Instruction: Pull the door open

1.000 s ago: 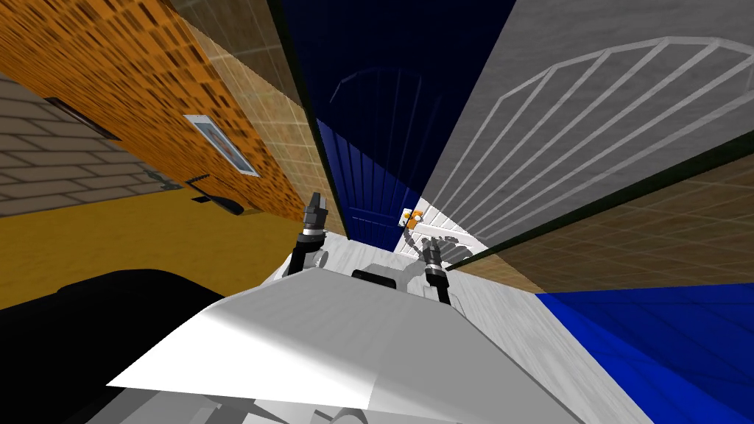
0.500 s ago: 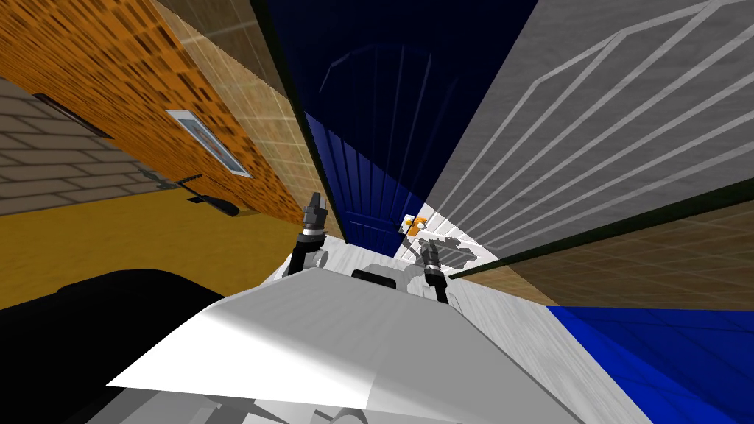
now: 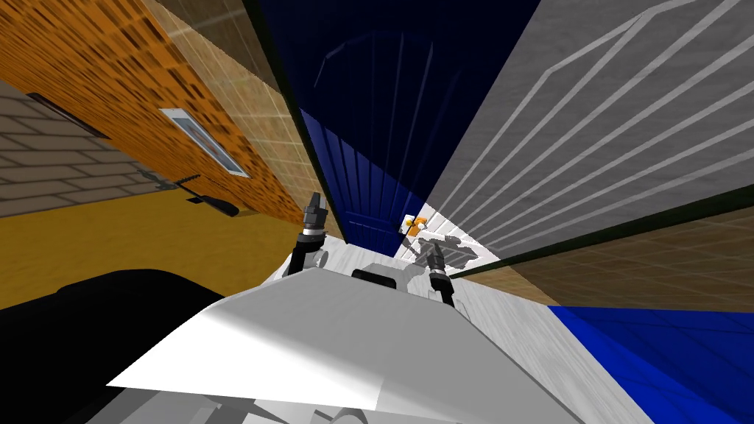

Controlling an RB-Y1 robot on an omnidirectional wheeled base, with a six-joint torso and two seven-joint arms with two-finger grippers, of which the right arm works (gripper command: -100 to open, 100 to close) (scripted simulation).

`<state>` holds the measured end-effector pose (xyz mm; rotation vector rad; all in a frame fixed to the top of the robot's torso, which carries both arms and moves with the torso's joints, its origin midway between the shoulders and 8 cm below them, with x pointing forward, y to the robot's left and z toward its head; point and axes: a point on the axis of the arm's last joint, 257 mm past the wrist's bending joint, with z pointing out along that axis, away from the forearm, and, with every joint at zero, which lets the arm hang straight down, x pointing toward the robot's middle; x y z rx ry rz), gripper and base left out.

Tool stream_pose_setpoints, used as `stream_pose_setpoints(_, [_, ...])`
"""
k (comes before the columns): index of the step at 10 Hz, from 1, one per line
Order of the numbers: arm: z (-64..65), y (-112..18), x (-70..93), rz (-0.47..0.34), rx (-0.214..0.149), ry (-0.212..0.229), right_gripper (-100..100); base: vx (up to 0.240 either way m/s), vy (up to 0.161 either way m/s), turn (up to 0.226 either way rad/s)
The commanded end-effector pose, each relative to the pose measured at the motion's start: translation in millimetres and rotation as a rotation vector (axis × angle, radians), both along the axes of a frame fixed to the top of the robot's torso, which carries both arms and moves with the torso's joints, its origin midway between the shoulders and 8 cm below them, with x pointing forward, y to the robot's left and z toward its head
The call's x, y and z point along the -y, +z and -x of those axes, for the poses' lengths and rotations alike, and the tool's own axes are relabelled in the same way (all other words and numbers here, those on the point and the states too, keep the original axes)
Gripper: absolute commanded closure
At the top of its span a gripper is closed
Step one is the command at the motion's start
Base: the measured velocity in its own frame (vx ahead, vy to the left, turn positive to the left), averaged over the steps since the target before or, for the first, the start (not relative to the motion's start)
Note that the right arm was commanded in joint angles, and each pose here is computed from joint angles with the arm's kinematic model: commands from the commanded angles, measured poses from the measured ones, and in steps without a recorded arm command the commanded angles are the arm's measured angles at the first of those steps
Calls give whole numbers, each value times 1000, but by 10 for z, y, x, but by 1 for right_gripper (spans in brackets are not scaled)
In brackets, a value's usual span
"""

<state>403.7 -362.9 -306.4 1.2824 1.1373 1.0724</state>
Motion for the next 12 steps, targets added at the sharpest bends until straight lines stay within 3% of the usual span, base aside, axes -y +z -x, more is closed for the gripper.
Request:
stream_pose_setpoints(1, [61, -82, 210, 9, -22, -36, -100, -77, 6, 15])
stream_pose_setpoints(7, [250, -181, 972, 29, -62, -157, -100, 8, -11, 53])
stream_pose_setpoints(9, [174, -132, 1020, 21, -46, -164, -100, 146, -68, 151])
stream_pose_setpoints(11, [43, -62, 924, 8, -21, -147, -100, 195, -45, 130])
stream_pose_setpoints(12, [-74, 1, 794, -2, 0, -125, -100, 227, 27, 228])
